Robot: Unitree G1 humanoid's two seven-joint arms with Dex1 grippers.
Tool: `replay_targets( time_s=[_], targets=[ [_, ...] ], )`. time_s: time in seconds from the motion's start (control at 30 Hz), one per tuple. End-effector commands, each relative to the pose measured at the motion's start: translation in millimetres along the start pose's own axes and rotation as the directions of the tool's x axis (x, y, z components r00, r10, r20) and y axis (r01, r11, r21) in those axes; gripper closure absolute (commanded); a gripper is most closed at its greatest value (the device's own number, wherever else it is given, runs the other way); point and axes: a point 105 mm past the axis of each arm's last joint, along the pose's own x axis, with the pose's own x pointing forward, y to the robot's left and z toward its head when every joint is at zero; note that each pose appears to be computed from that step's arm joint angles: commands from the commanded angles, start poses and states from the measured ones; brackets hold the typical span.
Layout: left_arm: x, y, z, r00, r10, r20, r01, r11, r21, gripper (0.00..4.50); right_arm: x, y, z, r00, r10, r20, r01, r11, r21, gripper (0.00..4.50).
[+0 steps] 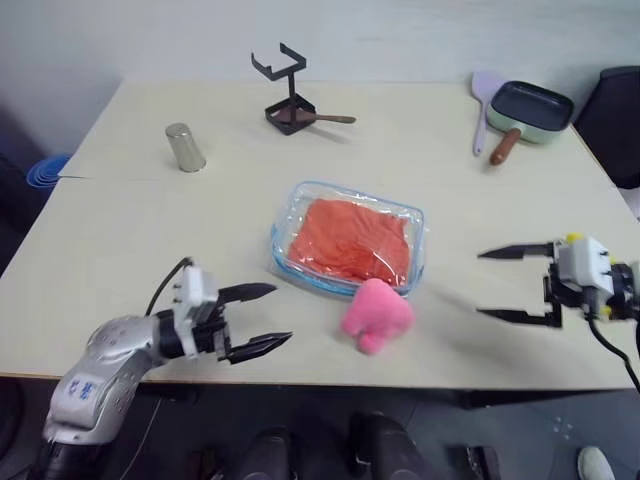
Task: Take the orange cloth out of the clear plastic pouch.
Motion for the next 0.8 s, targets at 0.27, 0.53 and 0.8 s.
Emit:
replay_targets(
  time_s=[0.27,0.53,0.8],
  targets=[
    [55.7,0.0,-22.9,0.988,-0.124,-0.095,0.115,0.989,-0.097,0.0,81.2,-10.2,0.2,0.998,0.067,-0.019,-0.069,0.921,-0.382,0.66],
    [88.2,-2.7,-25.3,0.99,-0.136,-0.045,0.128,0.981,-0.149,0.91,81.0,-5.9,-1.2,0.996,0.089,-0.001,-0.083,0.921,-0.382,3.48],
    [91.4,-2.7,-30.7,0.993,-0.114,-0.024,0.106,0.97,-0.22,3.47,73.7,-6.1,-6.0,0.997,0.074,-0.007,-0.072,0.93,-0.36,4.5]
  ],
)
